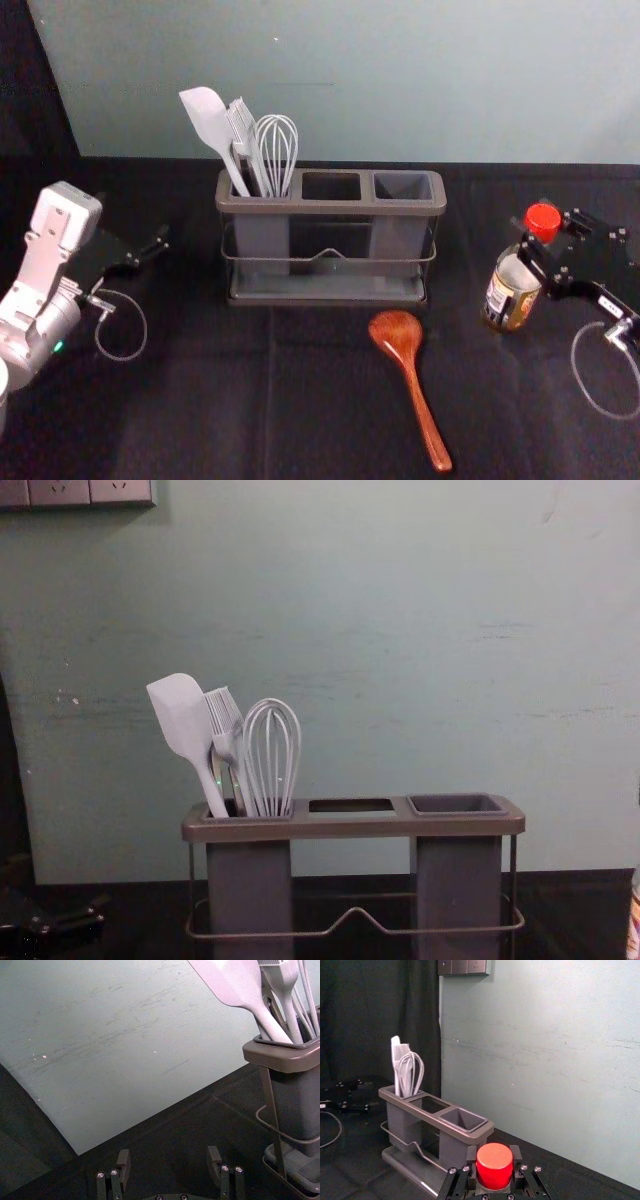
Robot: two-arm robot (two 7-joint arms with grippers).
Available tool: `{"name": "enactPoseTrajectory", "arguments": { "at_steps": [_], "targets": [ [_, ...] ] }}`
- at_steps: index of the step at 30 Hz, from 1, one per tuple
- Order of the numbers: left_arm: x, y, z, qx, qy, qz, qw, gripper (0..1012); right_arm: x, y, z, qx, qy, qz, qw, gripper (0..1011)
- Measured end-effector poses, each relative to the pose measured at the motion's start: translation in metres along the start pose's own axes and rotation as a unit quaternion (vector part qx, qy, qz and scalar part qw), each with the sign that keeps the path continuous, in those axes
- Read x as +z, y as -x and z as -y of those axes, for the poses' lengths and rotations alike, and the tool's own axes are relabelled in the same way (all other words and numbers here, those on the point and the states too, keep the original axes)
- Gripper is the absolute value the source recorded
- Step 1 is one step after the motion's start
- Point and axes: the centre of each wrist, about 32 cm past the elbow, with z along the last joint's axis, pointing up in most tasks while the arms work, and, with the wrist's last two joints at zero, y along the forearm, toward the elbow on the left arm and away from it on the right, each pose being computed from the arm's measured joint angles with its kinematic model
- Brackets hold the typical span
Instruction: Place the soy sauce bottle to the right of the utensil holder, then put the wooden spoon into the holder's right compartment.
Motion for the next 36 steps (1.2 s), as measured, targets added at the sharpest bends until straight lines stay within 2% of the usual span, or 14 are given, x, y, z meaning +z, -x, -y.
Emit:
{"name": "enactPoseTrajectory", "arguments": {
  "at_steps": [11, 23, 36],
  "targets": [
    [0.0, 0.0, 0.0, 0.0, 0.0, 0.0, 1.0, 1005, -0.009, -0.009, -0.023, -0.003, 0.0, -0.006, 1.0, 392],
    [0.0, 0.0, 0.0, 0.0, 0.0, 0.0, 1.0, 1005, -0.018, -0.023, -0.056, -0.007, 0.012, -0.01, 0.9999, 392],
    [0.0, 0.0, 0.0, 0.0, 0.0, 0.0, 1.0, 1005, -0.027, -0.025, -0.078, -0.006, 0.007, -0.023, 0.9997, 392]
  ]
}}
